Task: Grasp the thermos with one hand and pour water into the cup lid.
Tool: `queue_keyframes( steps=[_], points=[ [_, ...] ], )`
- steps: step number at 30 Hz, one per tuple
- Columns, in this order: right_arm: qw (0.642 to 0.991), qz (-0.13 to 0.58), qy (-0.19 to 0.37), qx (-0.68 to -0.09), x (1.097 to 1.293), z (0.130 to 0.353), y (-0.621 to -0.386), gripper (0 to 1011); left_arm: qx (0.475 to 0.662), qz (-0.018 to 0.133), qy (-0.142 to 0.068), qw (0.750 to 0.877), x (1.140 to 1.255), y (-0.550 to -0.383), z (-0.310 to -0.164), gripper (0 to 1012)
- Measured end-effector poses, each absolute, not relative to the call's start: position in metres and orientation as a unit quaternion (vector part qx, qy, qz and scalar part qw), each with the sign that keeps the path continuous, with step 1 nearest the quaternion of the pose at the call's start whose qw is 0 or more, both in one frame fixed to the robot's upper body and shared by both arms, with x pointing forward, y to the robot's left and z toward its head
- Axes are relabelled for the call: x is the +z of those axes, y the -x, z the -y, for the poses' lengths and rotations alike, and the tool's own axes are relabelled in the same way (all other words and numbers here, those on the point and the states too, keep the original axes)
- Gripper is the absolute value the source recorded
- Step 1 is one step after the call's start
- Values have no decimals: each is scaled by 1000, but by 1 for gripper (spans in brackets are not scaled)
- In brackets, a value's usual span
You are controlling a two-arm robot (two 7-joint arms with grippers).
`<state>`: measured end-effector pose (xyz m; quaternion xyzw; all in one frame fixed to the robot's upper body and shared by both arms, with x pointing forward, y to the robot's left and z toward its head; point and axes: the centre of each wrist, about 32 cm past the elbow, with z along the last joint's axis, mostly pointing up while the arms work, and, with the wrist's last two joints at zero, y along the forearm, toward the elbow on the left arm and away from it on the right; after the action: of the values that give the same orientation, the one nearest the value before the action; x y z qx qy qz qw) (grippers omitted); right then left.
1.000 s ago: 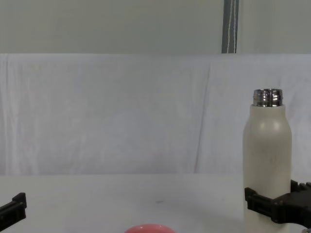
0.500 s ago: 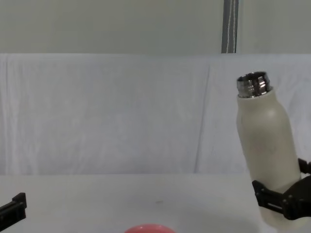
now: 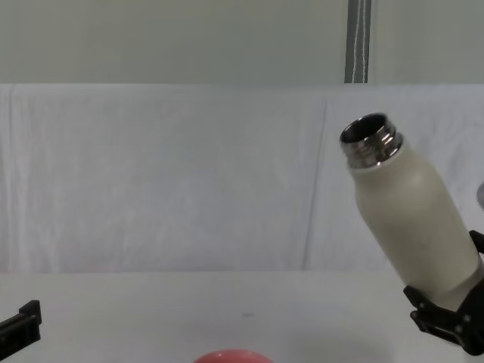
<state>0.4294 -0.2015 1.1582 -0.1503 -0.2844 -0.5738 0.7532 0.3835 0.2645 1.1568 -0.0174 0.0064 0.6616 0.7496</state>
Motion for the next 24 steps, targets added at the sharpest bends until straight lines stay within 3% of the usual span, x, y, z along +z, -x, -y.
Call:
queue_keyframes(
  steps=[24],
  points=[
    [670, 452, 226, -543, 1126, 206, -419, 935, 662, -6, 17, 750, 1157, -384, -265, 1001]
  ],
)
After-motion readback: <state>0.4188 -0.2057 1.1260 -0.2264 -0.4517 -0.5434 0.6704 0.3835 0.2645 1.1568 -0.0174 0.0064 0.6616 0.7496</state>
